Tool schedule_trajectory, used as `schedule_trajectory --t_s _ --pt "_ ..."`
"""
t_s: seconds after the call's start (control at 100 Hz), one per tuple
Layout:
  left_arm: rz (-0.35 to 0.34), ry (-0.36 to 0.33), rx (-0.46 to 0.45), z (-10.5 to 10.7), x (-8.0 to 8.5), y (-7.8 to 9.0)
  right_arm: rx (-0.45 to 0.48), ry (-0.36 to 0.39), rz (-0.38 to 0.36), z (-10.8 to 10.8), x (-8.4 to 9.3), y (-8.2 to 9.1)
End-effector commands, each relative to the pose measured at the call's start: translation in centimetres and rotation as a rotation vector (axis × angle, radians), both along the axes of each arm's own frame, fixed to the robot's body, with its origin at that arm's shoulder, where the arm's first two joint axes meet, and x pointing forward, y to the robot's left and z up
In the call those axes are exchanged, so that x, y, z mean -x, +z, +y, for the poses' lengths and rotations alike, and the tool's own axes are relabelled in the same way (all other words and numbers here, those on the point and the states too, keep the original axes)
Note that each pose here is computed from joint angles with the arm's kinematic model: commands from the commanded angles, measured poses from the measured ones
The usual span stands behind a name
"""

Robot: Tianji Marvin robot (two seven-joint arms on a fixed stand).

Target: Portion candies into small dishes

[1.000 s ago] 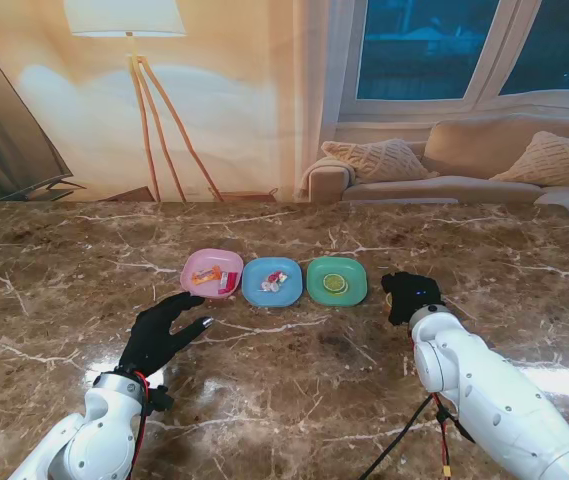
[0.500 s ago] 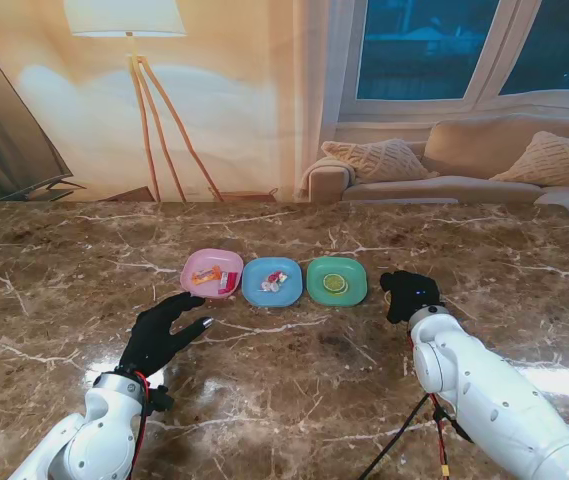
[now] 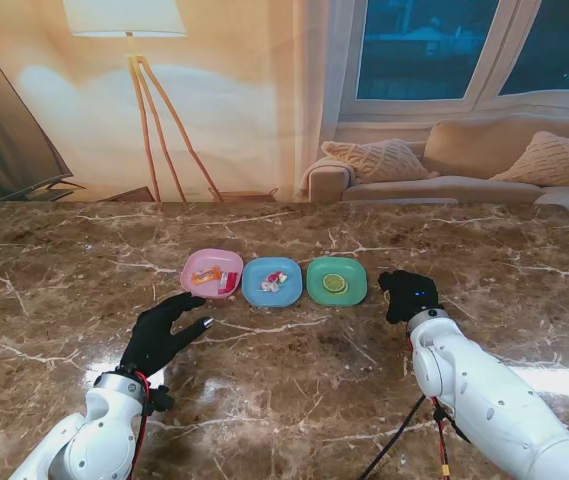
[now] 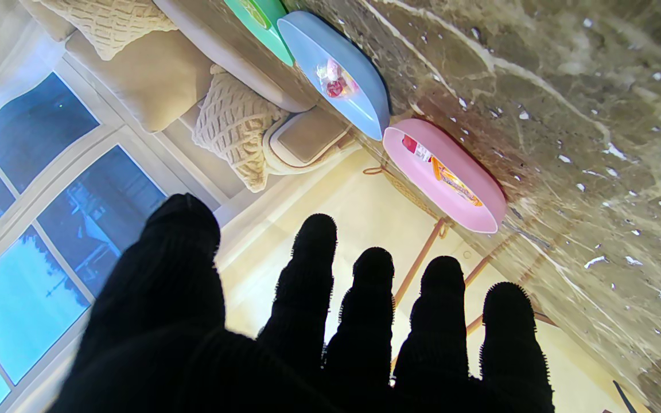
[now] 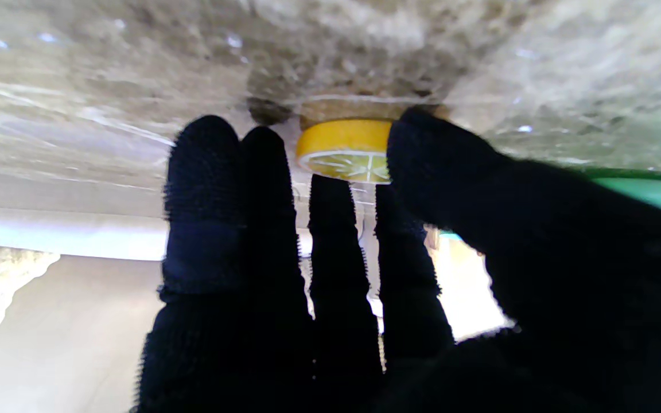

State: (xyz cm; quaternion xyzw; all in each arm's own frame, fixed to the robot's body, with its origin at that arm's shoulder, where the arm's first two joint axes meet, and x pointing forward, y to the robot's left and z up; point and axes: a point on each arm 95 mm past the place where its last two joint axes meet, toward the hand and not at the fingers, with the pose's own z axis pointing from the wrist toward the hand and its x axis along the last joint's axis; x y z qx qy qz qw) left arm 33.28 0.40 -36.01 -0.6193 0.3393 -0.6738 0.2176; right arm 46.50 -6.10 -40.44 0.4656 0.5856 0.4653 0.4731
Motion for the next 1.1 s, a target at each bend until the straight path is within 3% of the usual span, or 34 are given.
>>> schedule_trajectory --t_s 0.0,0.26,0.8,1.09 --pt "0.007 -0.005 0.000 -0.1 0.2 -0.3 0.021 -0.015 0.160 -0.6 3.4 -5.2" --pt "0.007 -0.008 0.000 -0.1 0.2 -0.3 0.011 -0.012 0.125 -0.7 3.1 -5.0" --pt "0.005 -0.014 -0.003 -0.2 0.2 -0.3 -0.001 0.014 0.022 -0.8 1.5 -0.8" --pt "0.006 -0.015 -0.003 -0.2 0.3 -0.3 -0.013 0.020 -0.001 -0.3 1.1 0.3"
